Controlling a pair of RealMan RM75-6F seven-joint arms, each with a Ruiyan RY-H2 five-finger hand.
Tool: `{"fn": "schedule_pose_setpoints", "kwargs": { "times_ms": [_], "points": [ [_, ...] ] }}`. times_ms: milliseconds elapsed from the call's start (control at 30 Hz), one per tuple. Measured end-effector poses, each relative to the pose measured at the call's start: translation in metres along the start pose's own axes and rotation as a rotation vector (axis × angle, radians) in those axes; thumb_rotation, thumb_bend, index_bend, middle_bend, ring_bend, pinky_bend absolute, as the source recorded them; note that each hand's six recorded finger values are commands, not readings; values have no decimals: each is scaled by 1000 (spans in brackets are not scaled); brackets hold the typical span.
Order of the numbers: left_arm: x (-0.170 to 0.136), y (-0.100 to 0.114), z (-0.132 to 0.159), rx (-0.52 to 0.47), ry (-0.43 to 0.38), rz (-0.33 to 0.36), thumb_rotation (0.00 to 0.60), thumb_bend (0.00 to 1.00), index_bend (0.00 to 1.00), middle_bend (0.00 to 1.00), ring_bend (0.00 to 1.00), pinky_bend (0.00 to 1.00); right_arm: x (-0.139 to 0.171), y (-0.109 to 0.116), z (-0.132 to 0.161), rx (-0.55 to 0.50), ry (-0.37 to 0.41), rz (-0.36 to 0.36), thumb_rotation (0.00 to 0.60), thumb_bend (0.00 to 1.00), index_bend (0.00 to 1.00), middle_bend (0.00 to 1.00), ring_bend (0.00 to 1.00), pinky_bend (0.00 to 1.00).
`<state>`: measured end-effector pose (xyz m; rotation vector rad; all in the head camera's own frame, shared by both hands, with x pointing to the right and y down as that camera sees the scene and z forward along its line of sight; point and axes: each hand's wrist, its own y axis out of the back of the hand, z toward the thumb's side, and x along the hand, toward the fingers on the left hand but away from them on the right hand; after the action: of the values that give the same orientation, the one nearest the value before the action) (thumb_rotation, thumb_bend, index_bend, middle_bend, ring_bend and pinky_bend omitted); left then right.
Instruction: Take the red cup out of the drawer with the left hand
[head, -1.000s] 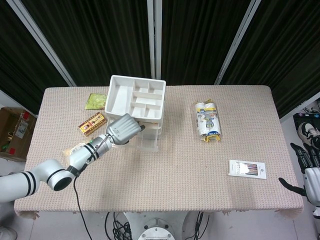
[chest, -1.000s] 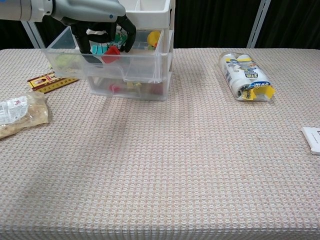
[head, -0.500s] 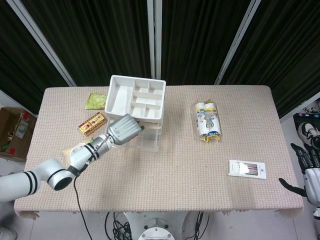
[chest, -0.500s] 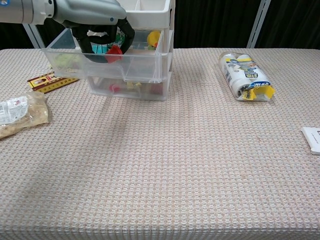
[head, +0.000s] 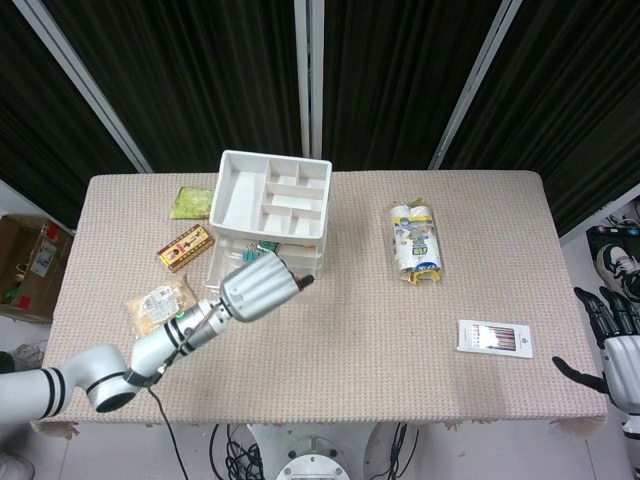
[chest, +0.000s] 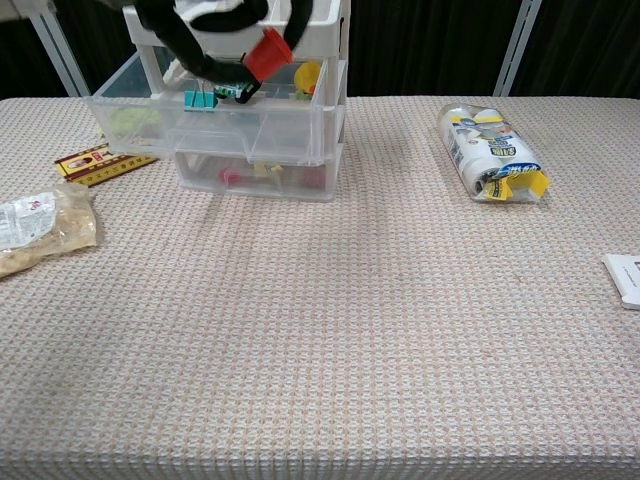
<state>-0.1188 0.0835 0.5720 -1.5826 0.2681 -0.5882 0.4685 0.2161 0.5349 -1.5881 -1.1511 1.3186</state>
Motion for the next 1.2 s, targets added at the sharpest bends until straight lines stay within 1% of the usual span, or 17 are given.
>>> {"fn": "schedule_pose_setpoints", "kwargs": {
  "times_ms": [100,167,233,333,433,533,567,667,700,767,900,1000,1067,1100,1133,1200],
  "points": [
    [1,-11,35,-18,-60,1,600,350,525,855,924,1000,2,0,0,-2,2,1,600,40,4,136,0,77],
    [5,-22,59,-30,-96,-14,600,349,523,855,924,1000,3,0,0,-4,2,2,600,40,4,136,0,77],
    [10,-35,80,-20,-132,-38,600,348,511,855,924,1000,5,0,-1,-6,2,1,600,39,4,136,0,78],
    [18,-54,102,6,-163,-91,600,340,479,854,924,1000,8,1,-2,-9,-1,-5,600,39,4,136,0,79],
    [25,-71,113,23,-169,-148,600,334,464,854,924,1000,11,1,-5,-10,-8,-5,600,39,3,136,0,79],
    [31,-82,120,39,-162,-183,600,332,458,854,924,1000,12,1,-7,-9,-11,-3,600,40,4,136,0,79],
    [33,-85,121,45,-159,-189,600,317,440,853,924,1000,11,1,-7,-9,-9,-2,600,40,4,136,0,79],
    [37,-89,123,65,-149,-195,600,222,323,849,924,1000,10,0,-6,-10,-2,-2,600,40,4,136,0,80],
    [39,-88,124,66,-145,-190,600,185,275,848,924,1000,9,0,-5,-10,1,-2,600,40,3,136,0,80],
    [41,-82,122,64,-130,-168,600,150,234,845,924,1000,9,0,-5,-10,3,0,600,40,3,136,0,80],
    [41,-60,111,41,-81,-98,600,113,223,833,923,1000,7,0,-4,-14,7,0,600,39,4,136,0,82],
    [36,-34,92,-6,-14,-21,600,94,225,811,900,1000,7,1,-4,-18,11,-3,600,40,4,136,0,88],
    [28,-14,71,-68,62,44,600,92,246,792,876,1000,6,1,-4,-18,14,-3,600,40,4,135,0,91],
    [23,-6,60,-98,102,74,600,91,285,775,855,1000,6,2,-5,-16,18,-1,600,40,4,135,0,92],
    [13,5,42,-134,162,115,600,91,332,763,840,1000,6,1,-4,-16,21,1,600,40,4,135,0,92],
    [-7,19,11,-170,262,175,600,89,401,744,816,987,5,1,-4,-18,29,4,600,40,4,135,0,92]
  ]
}}
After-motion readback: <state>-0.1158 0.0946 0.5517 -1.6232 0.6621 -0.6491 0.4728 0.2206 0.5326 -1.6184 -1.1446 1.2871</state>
